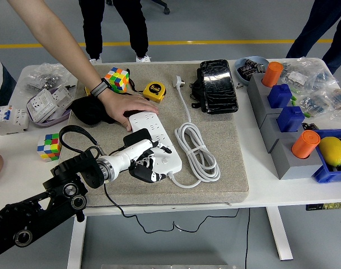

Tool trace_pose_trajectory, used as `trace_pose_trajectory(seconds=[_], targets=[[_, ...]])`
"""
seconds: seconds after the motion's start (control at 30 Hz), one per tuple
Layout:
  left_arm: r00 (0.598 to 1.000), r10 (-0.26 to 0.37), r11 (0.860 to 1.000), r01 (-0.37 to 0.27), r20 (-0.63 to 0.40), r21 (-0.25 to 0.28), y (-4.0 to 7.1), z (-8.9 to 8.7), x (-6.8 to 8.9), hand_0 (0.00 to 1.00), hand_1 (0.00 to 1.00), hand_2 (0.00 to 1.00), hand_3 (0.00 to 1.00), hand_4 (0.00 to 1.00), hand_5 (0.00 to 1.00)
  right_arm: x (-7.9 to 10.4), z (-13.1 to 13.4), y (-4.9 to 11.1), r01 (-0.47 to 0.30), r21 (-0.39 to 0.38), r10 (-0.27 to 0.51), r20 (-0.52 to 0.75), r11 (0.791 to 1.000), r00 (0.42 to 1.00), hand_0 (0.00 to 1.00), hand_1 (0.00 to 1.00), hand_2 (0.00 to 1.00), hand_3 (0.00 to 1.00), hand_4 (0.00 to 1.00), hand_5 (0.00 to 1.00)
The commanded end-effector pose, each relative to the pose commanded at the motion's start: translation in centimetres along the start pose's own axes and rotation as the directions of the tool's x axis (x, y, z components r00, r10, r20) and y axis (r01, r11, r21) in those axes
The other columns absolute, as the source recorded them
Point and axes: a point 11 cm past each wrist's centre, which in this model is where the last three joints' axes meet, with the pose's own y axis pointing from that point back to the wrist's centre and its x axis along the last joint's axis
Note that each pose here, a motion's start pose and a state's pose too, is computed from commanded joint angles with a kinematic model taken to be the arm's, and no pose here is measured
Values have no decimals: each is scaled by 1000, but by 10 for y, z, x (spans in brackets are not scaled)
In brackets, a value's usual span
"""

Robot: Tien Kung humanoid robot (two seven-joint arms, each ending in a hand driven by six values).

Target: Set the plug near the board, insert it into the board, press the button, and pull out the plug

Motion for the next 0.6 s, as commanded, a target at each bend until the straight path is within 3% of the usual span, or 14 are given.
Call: trace_pose_trajectory(seconds=[0.6], targets=[[1000, -28, 999, 28, 7, 46, -1, -9, -6, 57, 107, 173, 761, 784, 2, 1, 0, 0, -1, -1, 1, -3, 1000, 1000, 567, 636, 605, 535, 912, 463]])
